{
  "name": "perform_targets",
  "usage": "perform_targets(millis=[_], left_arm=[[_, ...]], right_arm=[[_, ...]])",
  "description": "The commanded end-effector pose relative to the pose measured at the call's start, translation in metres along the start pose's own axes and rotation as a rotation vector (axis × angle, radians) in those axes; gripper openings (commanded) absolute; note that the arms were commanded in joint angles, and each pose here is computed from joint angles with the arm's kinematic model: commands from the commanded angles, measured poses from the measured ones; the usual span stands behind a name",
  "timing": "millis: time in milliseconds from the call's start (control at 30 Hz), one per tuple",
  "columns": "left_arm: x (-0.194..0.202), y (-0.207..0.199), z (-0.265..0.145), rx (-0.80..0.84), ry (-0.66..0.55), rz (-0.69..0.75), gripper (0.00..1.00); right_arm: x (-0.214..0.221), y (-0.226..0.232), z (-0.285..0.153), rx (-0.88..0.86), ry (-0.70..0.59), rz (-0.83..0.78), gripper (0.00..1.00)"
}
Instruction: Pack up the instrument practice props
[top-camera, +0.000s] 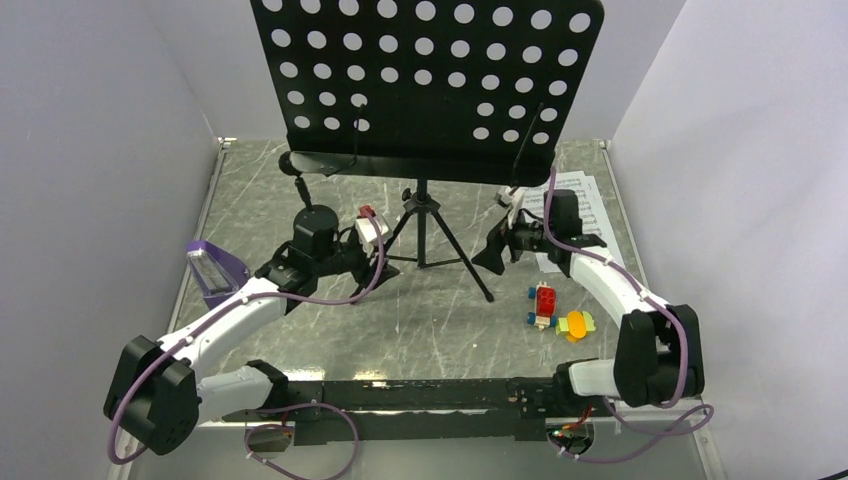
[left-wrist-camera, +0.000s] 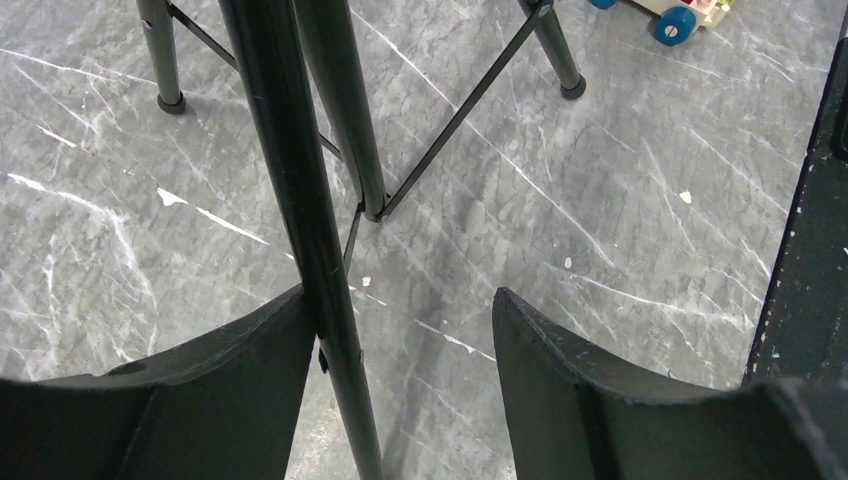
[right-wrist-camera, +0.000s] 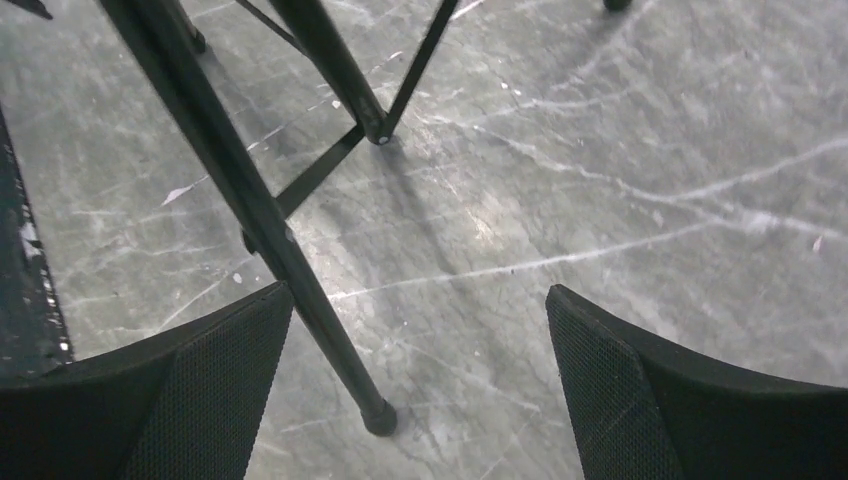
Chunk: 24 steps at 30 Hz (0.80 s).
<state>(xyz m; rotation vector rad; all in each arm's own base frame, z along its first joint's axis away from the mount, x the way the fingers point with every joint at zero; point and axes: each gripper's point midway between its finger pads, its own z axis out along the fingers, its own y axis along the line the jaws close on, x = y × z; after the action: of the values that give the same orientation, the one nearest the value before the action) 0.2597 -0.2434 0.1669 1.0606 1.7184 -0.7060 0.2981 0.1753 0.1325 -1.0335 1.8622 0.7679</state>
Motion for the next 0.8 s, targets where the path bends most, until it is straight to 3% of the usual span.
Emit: perform_targets(millis=[0,300,500,600,767], left_arm=[[-0.009,-0.01,-0.005,0.04,-0.047,-0.013,0.68],[0.011,-0.001,-0.028,-0.019,0.028,0.01,0.71],[0.023,-0.002,-0.037,-0.032,0.049,0.0,0.72],[0.03,-0.004,-0.036,-0.02,0.057,0.001,0.73],[0.048,-0.003,-0.033,0.0,0.103,0.091,0.72]], right_arm=[[-0.013,0.003,-0.013,-0.083,-0.057,0.203,1.0],[0.021,0.022,-0.031,-0.004,-0.027,0.129,1.0],[0.024,0.001,-0.052,0.042,-0.076,0.368,1.0],[0.023,0.02,-0.052,0.01,-0.058,0.168,1.0],[0.027,0.047,-0.036,-0.024,0.005,-0.364,1.0]])
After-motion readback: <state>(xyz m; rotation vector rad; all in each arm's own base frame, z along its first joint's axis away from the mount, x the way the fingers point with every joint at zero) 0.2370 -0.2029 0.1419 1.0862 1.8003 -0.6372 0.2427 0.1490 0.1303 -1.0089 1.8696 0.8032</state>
